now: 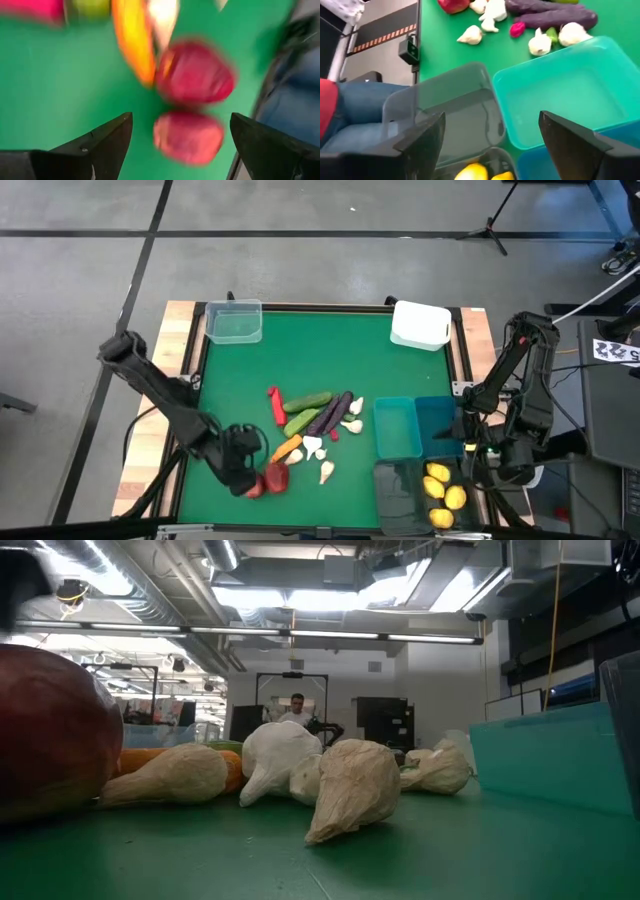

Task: Sort produce into baskets
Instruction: Put the apple into the transparent bin

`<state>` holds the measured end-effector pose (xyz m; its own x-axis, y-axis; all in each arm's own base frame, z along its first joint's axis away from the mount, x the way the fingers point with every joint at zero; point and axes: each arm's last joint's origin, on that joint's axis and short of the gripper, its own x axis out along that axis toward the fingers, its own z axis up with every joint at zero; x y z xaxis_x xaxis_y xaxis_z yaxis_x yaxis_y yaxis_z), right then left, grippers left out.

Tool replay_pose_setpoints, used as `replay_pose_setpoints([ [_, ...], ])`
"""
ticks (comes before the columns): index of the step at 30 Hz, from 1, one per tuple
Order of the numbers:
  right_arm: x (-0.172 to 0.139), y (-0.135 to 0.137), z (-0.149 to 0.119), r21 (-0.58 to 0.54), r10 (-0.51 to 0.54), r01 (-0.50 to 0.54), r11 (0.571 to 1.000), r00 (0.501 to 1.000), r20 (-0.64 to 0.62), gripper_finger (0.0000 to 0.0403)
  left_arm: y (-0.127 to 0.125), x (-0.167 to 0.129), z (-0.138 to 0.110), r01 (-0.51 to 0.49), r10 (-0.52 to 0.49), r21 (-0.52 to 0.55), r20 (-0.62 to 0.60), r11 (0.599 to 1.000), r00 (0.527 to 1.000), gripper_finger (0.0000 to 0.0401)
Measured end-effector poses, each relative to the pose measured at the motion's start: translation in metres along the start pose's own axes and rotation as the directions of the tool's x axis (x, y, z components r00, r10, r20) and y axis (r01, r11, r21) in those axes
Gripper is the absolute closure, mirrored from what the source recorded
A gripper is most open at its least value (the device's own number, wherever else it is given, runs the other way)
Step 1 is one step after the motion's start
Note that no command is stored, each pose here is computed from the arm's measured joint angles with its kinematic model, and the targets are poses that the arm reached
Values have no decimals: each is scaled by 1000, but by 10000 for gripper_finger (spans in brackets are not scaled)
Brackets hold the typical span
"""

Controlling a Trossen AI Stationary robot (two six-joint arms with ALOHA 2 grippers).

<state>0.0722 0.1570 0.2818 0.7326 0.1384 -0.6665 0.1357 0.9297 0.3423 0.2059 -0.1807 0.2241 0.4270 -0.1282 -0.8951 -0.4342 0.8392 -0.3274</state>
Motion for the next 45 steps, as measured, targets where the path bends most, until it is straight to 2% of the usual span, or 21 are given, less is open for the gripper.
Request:
replay_pose_setpoints([
  [5, 0, -3, -1, -23, -26, 26, 999, 1000, -2, 84, -5, 32, -19, -100, 96, -16, -162, 995, 982, 74],
  [9, 0, -3, -1, -24, -27, 27, 999, 1000, 0, 84, -16, 35, -22, -169, 170, 18, -203, 985, 964, 74],
  [13, 0, -3, 0, -24, -29, 29, 999, 1000, 10, 84, -20, 25, -20, -288, 294, 61, -173, 956, 940, 75],
  [19, 0, -3, 0, -25, -34, 35, 999, 999, 30, 84, -27, 18, -13, -279, 284, 60, -86, 958, 955, 75],
  [25, 0, -4, 1, -52, -41, 44, 998, 998, 52, 84, -12, 11, -1, -454, 454, 43, -1, 890, 891, 75],
  [29, 0, -4, 1, -58, -47, 50, 997, 998, 51, 84, -29, -11, 3, -411, 412, 119, 10, 904, 911, 75],
  [32, 0, -5, 1, -64, -54, 58, 996, 997, 53, 84, -49, -22, 6, -298, 294, 132, 50, 945, 954, 75],
  [34, 0, -6, 1, -68, -60, 65, 996, 996, 65, 84, -53, -26, 9, -279, 276, 22, 87, 960, 957, 74],
  [36, 0, -6, 1, -68, -64, 69, 995, 995, 81, 84, -50, -27, 10, -284, 307, -201, 94, 937, 947, 74],
  [38, 0, -6, 2, -74, -66, 72, 995, 994, 89, 84, -49, -25, 10, -262, 320, -406, 83, 876, 944, 74],
  [40, 0, -6, 2, -93, -66, 74, 993, 994, 90, 84, -50, -22, 8, -238, 322, -537, 67, 809, 945, 74],
  [43, 0, -6, 2, -121, -65, 76, 990, 994, 89, 84, -54, -14, 4, -210, 316, -645, 51, 734, 948, 74],
  [45, 0, -6, 1, -135, -64, 75, 988, 995, 82, 84, -56, -9, 1, -235, 307, -680, -14, 695, 951, 74],
])
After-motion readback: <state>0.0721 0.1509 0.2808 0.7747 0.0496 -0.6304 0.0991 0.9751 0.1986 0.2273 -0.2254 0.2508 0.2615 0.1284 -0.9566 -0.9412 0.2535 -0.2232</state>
